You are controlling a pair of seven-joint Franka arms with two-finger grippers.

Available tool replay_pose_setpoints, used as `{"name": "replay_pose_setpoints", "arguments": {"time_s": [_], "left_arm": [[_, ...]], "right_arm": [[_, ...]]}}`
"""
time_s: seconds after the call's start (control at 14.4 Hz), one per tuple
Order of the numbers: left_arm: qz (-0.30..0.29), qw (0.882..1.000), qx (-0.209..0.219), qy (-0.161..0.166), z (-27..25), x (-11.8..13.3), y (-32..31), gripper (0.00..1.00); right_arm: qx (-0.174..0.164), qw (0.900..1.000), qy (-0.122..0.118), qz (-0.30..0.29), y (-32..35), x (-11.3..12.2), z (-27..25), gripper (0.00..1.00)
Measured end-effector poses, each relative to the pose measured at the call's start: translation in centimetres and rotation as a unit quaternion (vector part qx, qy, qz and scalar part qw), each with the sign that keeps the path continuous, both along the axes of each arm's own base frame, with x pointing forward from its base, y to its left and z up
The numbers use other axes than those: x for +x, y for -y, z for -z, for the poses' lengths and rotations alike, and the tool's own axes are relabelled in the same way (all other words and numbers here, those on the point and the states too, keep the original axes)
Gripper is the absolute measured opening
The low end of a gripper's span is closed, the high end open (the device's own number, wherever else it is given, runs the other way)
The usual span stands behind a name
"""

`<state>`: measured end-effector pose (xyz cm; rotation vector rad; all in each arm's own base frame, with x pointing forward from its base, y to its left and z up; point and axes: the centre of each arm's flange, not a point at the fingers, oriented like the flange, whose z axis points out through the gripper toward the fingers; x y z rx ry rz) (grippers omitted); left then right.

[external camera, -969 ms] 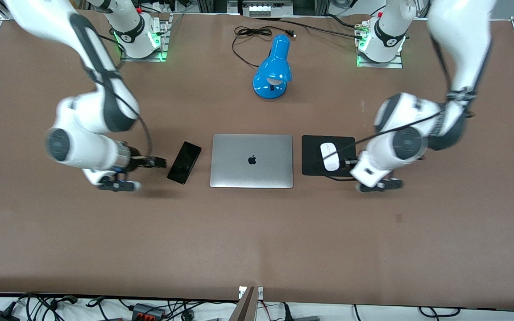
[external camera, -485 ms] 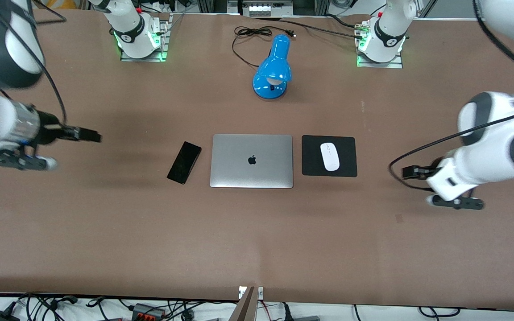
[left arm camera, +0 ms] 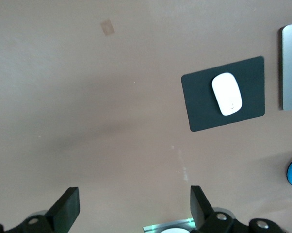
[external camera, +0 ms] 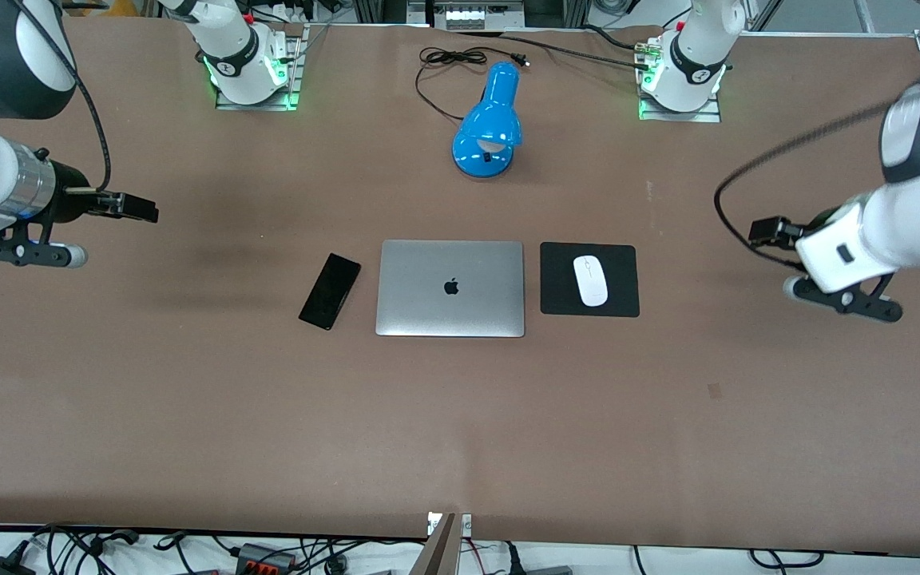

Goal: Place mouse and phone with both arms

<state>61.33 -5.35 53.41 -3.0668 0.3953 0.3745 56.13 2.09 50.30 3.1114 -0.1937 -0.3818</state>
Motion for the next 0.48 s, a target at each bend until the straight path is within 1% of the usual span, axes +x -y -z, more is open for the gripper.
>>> {"name": "replay_pose_setpoints", "arguments": {"time_s": [0.07, 0.21, 0.35, 0.48], "left_arm": [[-0.007, 1.000, 0.002, 0.016, -1.6, -0.7, -0.3, 1.00], [-0.040, 0.998, -0.007, 0.051, -4.6, -2.6, -1.9, 1.00], [-0.071, 0.994, -0.018, 0.087, -6.7, -4.3, -3.0, 1.00], [-0.081, 0.990, -0.021, 0.117, -7.2, -4.9, -3.1, 1.00]], "right_arm": [[-0.001, 1.000, 0.005, 0.003, 0.4, -0.9, 0.2, 1.00], [-0.003, 1.000, 0.013, 0.014, 1.5, -2.0, 0.2, 1.00], [-0.003, 0.999, 0.022, 0.026, 2.9, -2.3, 0.0, 1.00], [-0.005, 0.999, 0.036, 0.034, 3.8, -2.1, -0.7, 1.00]]}}
